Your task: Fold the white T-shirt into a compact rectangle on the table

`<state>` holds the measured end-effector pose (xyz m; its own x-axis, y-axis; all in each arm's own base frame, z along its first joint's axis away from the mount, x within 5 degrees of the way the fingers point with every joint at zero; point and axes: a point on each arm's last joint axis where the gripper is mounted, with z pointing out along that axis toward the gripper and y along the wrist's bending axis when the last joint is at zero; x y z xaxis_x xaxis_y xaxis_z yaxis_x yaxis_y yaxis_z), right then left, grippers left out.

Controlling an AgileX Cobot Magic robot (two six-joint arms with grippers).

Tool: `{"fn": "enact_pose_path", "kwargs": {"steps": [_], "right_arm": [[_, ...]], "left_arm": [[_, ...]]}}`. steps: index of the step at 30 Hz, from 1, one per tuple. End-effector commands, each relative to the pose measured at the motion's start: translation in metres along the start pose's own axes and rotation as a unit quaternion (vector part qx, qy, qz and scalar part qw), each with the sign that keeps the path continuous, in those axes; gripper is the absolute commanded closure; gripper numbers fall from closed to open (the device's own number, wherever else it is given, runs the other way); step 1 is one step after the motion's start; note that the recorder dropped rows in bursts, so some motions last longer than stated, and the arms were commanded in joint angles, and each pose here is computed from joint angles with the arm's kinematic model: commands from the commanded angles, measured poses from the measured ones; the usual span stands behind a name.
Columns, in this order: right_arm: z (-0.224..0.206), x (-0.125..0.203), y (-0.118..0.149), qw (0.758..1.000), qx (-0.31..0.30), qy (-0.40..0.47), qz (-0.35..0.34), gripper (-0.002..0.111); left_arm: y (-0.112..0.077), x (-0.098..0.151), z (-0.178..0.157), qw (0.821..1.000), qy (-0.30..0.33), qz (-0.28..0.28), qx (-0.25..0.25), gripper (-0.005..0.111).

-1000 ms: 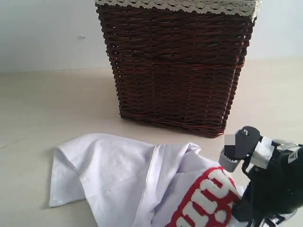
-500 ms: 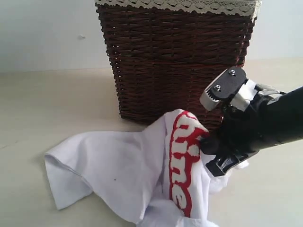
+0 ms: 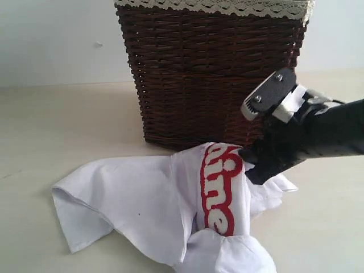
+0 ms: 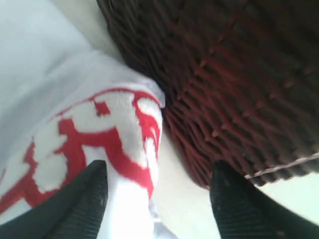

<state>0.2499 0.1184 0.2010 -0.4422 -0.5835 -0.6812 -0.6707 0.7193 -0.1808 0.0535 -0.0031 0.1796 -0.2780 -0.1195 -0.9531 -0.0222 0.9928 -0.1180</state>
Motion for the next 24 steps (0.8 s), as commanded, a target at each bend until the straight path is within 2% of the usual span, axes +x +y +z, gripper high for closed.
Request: {"fn": "enact_pose_path", "kwargs": {"steps": [1,3,5,6,8,9,12,13,15,20,24], "right_arm": [[-0.047,-0.016,0.010,0.997,-0.038,-0.048,-0.046,0.050],[-0.067,-0.012,0.022,0.988,-0.093,-0.032,-0.117,0.050],[-0.082,-0.001,0.034,0.966,-0.154,0.004,-0.208,0.050],[-0.091,0.016,0.041,0.927,-0.226,0.064,-0.291,0.050],[-0.089,0.038,0.039,0.891,-0.272,0.101,-0.350,0.050],[-0.083,0.044,0.037,0.890,-0.265,0.093,-0.360,0.050],[-0.047,0.069,0.024,0.888,-0.187,0.039,-0.418,0.050],[-0.042,0.072,0.023,0.887,-0.177,0.038,-0.424,0.050],[-0.028,0.074,0.018,0.913,-0.151,0.044,-0.377,0.050],[-0.008,0.082,0.017,0.936,-0.156,0.064,-0.310,0.052],[0.013,0.083,0.013,0.943,-0.172,0.081,-0.273,0.053]], "left_arm": [[-0.001,-0.001,-0.001,1.000,-0.006,-0.001,0.004,0.107],[-0.001,-0.001,-0.001,1.000,-0.006,-0.001,0.004,0.107],[-0.001,-0.001,-0.001,1.000,-0.006,-0.001,0.004,0.107],[-0.001,-0.001,-0.001,1.000,-0.006,-0.001,0.004,0.107],[-0.001,-0.001,-0.001,1.000,-0.006,-0.001,0.004,0.107],[-0.001,-0.001,-0.001,1.000,-0.006,-0.001,0.004,0.107],[-0.001,-0.001,-0.001,1.000,-0.006,-0.001,0.004,0.107],[-0.001,-0.001,-0.001,1.000,-0.006,-0.001,0.004,0.107],[-0.001,-0.001,-0.001,1.000,-0.006,-0.001,0.004,0.107],[-0.001,-0.001,-0.001,1.000,-0.006,-0.001,0.004,0.107],[-0.001,-0.001,-0.001,1.000,-0.006,-0.001,0.004,0.107]]}}
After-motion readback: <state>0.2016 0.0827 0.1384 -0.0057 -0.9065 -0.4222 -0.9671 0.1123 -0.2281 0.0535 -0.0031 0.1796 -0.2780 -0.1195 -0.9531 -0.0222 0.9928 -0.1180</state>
